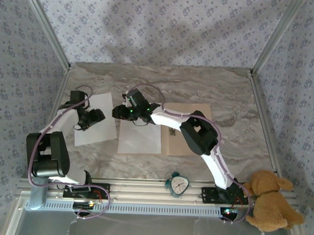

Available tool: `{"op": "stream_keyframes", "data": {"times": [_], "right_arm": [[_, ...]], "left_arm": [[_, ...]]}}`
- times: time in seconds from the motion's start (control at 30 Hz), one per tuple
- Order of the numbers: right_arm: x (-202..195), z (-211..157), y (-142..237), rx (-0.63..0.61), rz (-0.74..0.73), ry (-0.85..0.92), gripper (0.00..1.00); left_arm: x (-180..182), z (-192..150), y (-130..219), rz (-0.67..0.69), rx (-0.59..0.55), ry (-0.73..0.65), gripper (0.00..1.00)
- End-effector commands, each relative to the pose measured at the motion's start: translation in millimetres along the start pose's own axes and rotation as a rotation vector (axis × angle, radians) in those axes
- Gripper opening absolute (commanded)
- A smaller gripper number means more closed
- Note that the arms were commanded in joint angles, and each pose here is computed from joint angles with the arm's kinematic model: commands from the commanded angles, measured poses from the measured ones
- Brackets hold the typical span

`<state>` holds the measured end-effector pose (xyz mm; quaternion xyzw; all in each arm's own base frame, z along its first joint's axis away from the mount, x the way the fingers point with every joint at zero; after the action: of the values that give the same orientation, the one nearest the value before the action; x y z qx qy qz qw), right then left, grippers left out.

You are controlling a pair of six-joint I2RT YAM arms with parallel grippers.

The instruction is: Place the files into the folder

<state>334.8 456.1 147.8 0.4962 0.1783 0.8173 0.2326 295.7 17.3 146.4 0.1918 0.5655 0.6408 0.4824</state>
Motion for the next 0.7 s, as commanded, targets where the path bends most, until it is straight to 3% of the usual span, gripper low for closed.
{"op": "stream_keyframes", "data": {"times": [0.0, 0.07, 0.13, 0.67], "right_arm": [[2.6, -8.6, -15.0, 0.036, -0.01, -0.009, 0.43], [4.7, -11.2, -18.8, 0.042, -0.017, 0.003, 0.43], [5.4, -13.2, -22.0, 0.042, -0.028, 0.013, 0.43], [-1.2, -26.5, -58.3, 0.13, -0.061, 0.009, 0.43]], "left_arm": [[21.7, 18.2, 11.5, 0.113, -0.087, 0.042, 0.83], [32.3, 25.0, 11.3, 0.138, -0.103, 0.083, 0.95], [41.1, 31.0, 10.0, 0.15, -0.117, 0.108, 1.0], [56.9, 60.0, -34.0, 0.103, -0.035, 0.08, 0.99]]}}
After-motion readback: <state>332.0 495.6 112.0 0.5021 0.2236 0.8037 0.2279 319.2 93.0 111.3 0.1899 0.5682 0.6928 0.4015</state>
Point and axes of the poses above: each hand's point on the last joint's axis, 136 mm out from that joint toward the fingers, its own y axis back along the fingers, its own x axis along the line the jaws close on, z = x × y, the point moved 8 cm from there along y, back along the fingers, and after that the axes turned 2 degrees about y, right-handed, at the moved point
